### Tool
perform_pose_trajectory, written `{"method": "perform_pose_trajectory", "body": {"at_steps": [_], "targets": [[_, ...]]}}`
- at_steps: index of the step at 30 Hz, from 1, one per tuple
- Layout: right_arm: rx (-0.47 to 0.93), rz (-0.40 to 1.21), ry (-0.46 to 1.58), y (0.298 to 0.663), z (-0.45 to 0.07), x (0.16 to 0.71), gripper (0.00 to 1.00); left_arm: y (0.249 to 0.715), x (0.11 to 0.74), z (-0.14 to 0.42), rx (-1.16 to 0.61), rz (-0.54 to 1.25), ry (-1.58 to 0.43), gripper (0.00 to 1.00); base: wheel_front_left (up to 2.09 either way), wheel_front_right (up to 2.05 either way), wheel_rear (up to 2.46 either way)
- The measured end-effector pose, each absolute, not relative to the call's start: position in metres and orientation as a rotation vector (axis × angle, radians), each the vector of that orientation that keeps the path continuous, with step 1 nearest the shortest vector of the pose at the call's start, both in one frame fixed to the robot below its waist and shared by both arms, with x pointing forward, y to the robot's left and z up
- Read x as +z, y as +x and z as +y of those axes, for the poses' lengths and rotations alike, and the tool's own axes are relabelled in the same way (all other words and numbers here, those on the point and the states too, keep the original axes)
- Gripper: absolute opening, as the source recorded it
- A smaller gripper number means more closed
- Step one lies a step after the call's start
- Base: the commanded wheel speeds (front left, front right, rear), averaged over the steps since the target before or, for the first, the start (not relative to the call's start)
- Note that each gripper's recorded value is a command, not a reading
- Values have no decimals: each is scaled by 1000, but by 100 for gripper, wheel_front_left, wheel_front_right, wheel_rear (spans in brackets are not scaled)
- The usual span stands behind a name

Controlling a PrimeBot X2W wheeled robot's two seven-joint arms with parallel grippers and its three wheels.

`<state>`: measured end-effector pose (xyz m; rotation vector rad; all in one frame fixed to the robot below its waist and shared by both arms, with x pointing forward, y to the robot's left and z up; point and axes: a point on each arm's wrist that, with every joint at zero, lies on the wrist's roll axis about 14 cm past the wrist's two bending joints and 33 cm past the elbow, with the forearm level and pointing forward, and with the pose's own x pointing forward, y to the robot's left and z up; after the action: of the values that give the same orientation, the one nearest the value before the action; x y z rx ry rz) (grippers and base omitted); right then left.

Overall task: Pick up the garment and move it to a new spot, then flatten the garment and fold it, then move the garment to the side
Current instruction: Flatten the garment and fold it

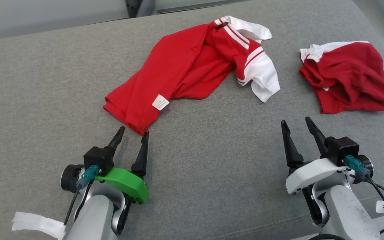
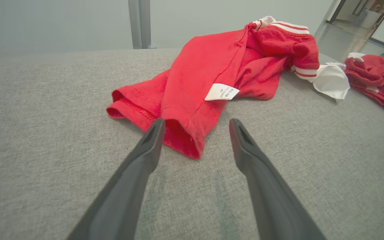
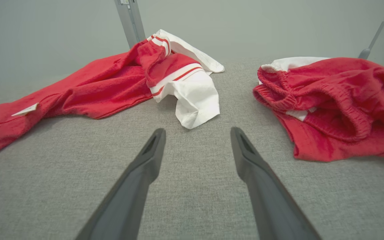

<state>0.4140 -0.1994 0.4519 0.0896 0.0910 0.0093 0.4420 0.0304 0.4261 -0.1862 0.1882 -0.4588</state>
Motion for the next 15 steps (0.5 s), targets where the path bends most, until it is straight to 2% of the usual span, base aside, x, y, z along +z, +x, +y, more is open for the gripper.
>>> {"method": "perform_pose_trajectory", "body": {"at_steps": [11,12,13,14,15], "targets": [[-94,153,72,397,-234,432,100,457,392,14,-469,274,-231,99,0,0,0],[-95,155,77,397,-234,432,100,459,390,15,-461,276,-237,80,0,0,0],[-97,154,81,398,-235,432,100,461,389,15,-457,277,-242,45,0,0,0],[-99,153,83,398,-236,432,100,463,389,15,-455,276,-244,5,0,0,0],[-102,151,83,399,-237,433,100,466,392,14,-455,265,-247,0,0,0,0]]}}
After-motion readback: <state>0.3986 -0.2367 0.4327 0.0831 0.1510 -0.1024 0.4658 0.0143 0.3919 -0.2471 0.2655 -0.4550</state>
